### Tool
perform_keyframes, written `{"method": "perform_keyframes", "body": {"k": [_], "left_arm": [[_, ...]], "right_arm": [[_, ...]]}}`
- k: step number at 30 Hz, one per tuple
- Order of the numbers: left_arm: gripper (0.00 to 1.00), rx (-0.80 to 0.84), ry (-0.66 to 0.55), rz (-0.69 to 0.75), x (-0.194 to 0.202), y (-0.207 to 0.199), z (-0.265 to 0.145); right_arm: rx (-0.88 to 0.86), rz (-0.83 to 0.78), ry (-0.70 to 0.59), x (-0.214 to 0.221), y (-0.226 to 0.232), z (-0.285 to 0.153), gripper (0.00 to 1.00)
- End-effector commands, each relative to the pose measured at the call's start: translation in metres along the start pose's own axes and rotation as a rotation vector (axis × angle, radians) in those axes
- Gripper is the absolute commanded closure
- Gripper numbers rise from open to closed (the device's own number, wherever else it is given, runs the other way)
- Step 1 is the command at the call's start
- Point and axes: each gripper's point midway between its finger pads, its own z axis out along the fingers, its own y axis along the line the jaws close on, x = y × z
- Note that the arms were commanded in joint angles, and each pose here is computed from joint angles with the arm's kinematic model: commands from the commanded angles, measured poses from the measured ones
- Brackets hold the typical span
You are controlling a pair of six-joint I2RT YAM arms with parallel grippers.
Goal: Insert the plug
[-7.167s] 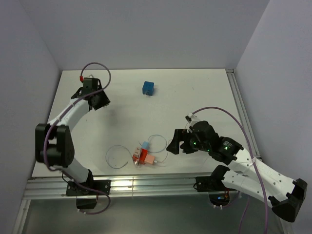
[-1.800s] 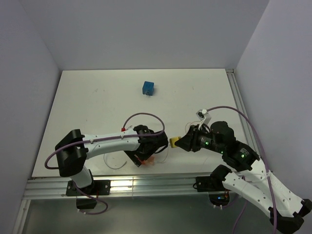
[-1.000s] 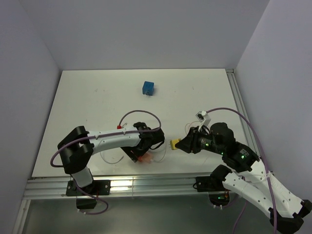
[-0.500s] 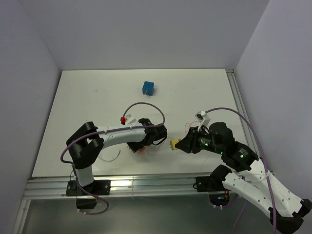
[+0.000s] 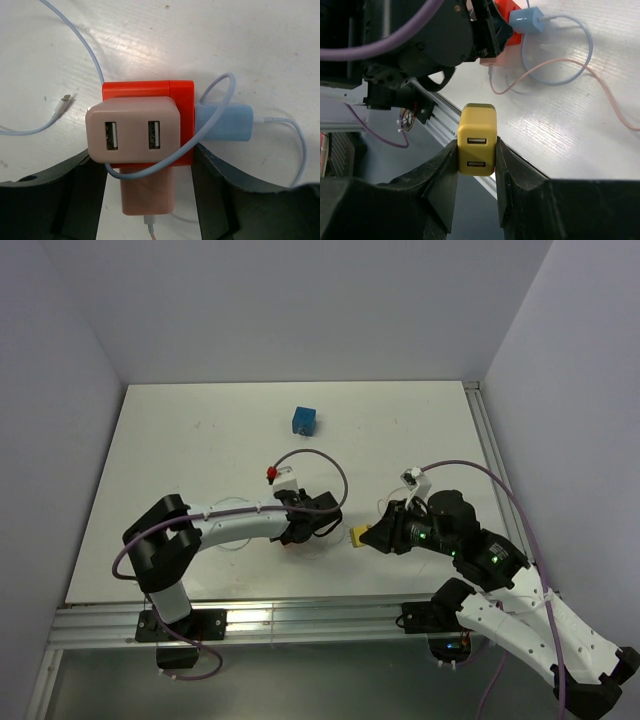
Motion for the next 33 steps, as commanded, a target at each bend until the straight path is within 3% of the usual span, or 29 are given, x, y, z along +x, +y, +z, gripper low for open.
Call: {"method": "perform_keyframes", "body": {"k": [1,6,11,14,16,23,28,33], "left_arm": [[1.00,0.153,-0.058,0.137,-0.011,-0.020,-0.013],[1.00,0.441,-0.154,0.285,-0.016,-0.053,-0.058],[1.00,0.643,-0.186,0.348,-0.016,-0.049,-0.094],[1.00,0.826,-0.251,0.440,-0.015,-0.048,-0.123],[1.00,0.966,-0.285,0.428,-0.025,-0.049,-0.151],[1.00,1.277,-0.425,0.710,-0.017,-0.038,-0.200],[1.00,1.521,-0.624,0.881,-0.014,-0.022,-0.242],[1.00,1.548,-0.801,0.891,-0.026,-0.004,-0.252]], "right_arm": [[0.027,-0.006,-0.047,-0.011,-0.003,0.002,1.00],[0.184,-0.031,-0.069,-0.022,-0.032,0.015,1.00],[0.134,-0.046,-0.121,-0.043,-0.015,0.010,1.00],[0.144,-0.057,-0.115,-0.052,-0.012,0.007,1.00],[0.138,-0.067,-0.116,-0.056,-0.010,0.005,1.00],[0.090,-0.069,-0.135,-0.065,-0.001,-0.006,1.00],[-0.087,-0.058,-0.050,-0.050,0.029,-0.008,1.00],[-0.211,-0.038,0.002,-0.037,0.052,-0.020,1.00]]}}
